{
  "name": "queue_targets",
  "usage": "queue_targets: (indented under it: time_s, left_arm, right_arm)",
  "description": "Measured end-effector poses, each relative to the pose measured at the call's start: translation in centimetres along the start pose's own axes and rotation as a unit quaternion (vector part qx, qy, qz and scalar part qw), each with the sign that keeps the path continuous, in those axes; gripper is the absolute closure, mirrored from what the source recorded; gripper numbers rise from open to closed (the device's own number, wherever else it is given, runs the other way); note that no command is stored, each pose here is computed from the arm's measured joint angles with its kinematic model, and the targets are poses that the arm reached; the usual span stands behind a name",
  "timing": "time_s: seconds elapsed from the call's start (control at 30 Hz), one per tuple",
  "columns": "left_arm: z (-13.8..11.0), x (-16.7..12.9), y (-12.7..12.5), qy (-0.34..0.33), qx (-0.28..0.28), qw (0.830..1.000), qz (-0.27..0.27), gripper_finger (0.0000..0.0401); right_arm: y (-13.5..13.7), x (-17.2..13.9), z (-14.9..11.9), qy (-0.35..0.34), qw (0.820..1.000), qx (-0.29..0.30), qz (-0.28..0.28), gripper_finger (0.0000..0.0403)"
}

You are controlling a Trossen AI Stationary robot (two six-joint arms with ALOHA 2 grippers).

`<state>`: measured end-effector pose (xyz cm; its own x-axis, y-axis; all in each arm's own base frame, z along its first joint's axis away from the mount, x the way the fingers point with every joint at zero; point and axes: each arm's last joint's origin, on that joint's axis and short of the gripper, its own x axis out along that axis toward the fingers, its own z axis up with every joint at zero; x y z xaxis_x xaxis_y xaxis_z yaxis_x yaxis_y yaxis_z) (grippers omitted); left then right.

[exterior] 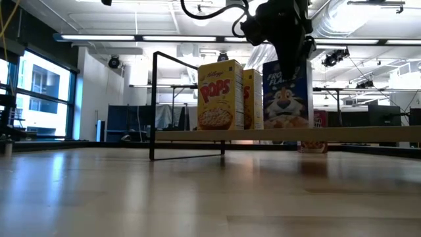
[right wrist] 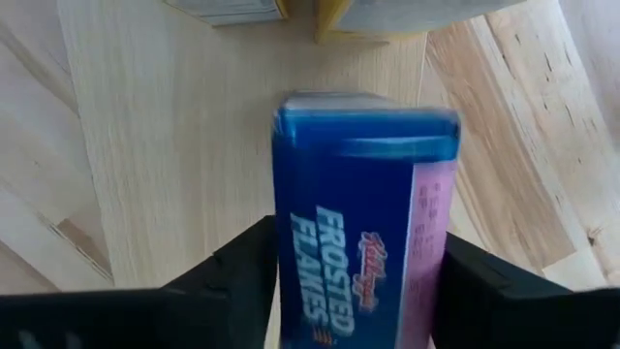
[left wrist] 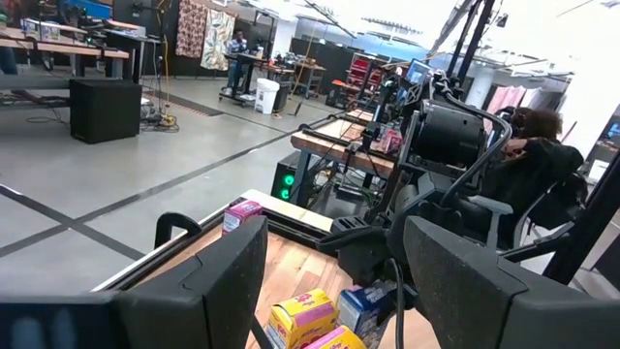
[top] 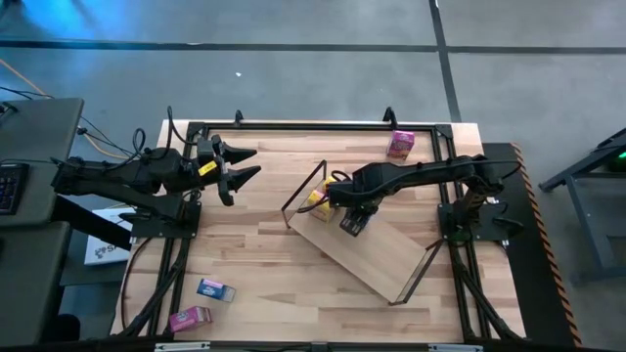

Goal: Stack cereal on shelf
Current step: Put the top blue cereal box on the shelf, then put the bottom blue cereal box on the shelf

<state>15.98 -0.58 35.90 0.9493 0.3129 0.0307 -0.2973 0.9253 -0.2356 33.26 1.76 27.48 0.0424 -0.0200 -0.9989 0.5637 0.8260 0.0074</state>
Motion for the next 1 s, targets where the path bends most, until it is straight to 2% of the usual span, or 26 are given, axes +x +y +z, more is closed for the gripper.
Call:
queue_targets:
  time_s: [0.23, 0.33, 0.5, 0.9, 1.0]
  left_arm:
    - [-0.1, 0.0, 0.0, 0.003, 0.002, 1.0, 0.001, 0.0167]
    - [-0.1, 0.0, 0.0, 0.003, 0.002, 1.0, 0.001, 0.0167]
    - [-0.1, 0.0, 0.0, 0.003, 0.002, 1.0, 0.001, 0.0167]
    - [-0.1, 0.0, 0.0, 0.003, 0.001, 1.0, 0.0, 0.0167]
    - [-0.1, 0.0, -0.1, 0.008, -0.003, 1.0, -0.023, 0.0167]
  right_arm:
    - [0.0, 0.0, 0.1, -0.003, 1.0, -0.002, 0.004, 0.0177]
    - [0.0, -0.3, 0.0, 0.003, 1.0, -0.008, 0.022, 0.0174]
    - [-0.8, -2.5, -0.5, -0.009, 0.998, -0.016, 0.054, 0.0174]
    - [-5.1, -9.9, -5.2, -0.148, 0.988, -0.018, 0.037, 0.0174]
    - [-6.3, -11.0, -7.1, -0.179, 0.983, -0.005, 0.032, 0.0174]
